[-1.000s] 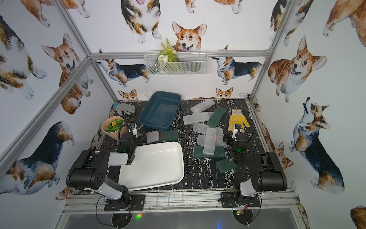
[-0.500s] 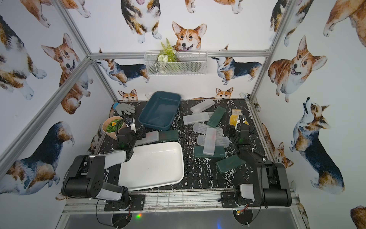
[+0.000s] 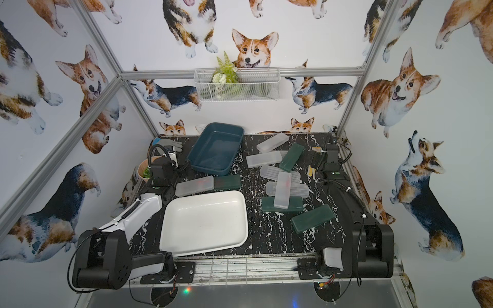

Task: Place the pencil cases by color into the storage box
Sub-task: Adjust the storage box at the center of the board.

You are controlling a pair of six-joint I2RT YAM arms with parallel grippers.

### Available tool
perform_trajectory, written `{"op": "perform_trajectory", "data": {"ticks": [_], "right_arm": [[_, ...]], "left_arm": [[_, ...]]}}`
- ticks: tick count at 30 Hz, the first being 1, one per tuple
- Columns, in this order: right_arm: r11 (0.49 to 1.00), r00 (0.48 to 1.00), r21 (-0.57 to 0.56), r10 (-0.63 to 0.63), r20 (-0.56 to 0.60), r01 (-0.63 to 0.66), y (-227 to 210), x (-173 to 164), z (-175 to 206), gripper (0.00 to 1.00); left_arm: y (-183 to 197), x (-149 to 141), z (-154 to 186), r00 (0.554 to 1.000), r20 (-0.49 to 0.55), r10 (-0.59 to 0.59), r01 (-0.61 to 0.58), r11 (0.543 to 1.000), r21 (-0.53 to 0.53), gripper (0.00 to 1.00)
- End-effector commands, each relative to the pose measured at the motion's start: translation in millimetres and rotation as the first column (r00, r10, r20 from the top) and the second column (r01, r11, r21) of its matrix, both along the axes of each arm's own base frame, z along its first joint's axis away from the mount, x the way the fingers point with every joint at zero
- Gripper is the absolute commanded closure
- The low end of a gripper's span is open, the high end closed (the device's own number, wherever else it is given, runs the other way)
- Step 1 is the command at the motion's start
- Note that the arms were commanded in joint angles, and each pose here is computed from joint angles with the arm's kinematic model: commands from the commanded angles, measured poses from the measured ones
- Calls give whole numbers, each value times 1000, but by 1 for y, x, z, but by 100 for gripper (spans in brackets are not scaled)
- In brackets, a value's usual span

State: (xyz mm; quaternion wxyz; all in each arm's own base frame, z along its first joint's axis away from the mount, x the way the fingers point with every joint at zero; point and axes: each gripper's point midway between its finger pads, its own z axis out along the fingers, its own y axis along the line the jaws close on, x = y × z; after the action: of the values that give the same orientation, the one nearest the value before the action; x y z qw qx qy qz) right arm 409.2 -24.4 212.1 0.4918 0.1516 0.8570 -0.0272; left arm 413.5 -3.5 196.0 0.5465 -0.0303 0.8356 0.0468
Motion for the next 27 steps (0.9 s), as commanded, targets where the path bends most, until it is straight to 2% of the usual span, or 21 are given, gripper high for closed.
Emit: {"op": "perform_trajectory", "data": {"ticks": [1,7,12,18,27], "right_arm": [[997,991,65,-29,-132,38,5,-12,-14,0],[997,981,71,21,-195,-7,30,-9,-15,0],[994,967,94,76,-245,-54,52,-13,-13,0],[975,956,202,141,-257,-90,71,-31,-3,0],[964,955,237,178,-238,-121,78,-55,10,1]], "left_arm": [[-12,0,6,994,-100,-40,39,999,-14,0],[-53,27,13,975,-156,-160,159,987,-15,0],[-94,51,-2,940,-231,-250,253,967,-17,2],[-134,76,-29,897,-304,-322,325,945,-41,3],[-157,92,-65,849,-397,-350,355,933,-64,3]]}}
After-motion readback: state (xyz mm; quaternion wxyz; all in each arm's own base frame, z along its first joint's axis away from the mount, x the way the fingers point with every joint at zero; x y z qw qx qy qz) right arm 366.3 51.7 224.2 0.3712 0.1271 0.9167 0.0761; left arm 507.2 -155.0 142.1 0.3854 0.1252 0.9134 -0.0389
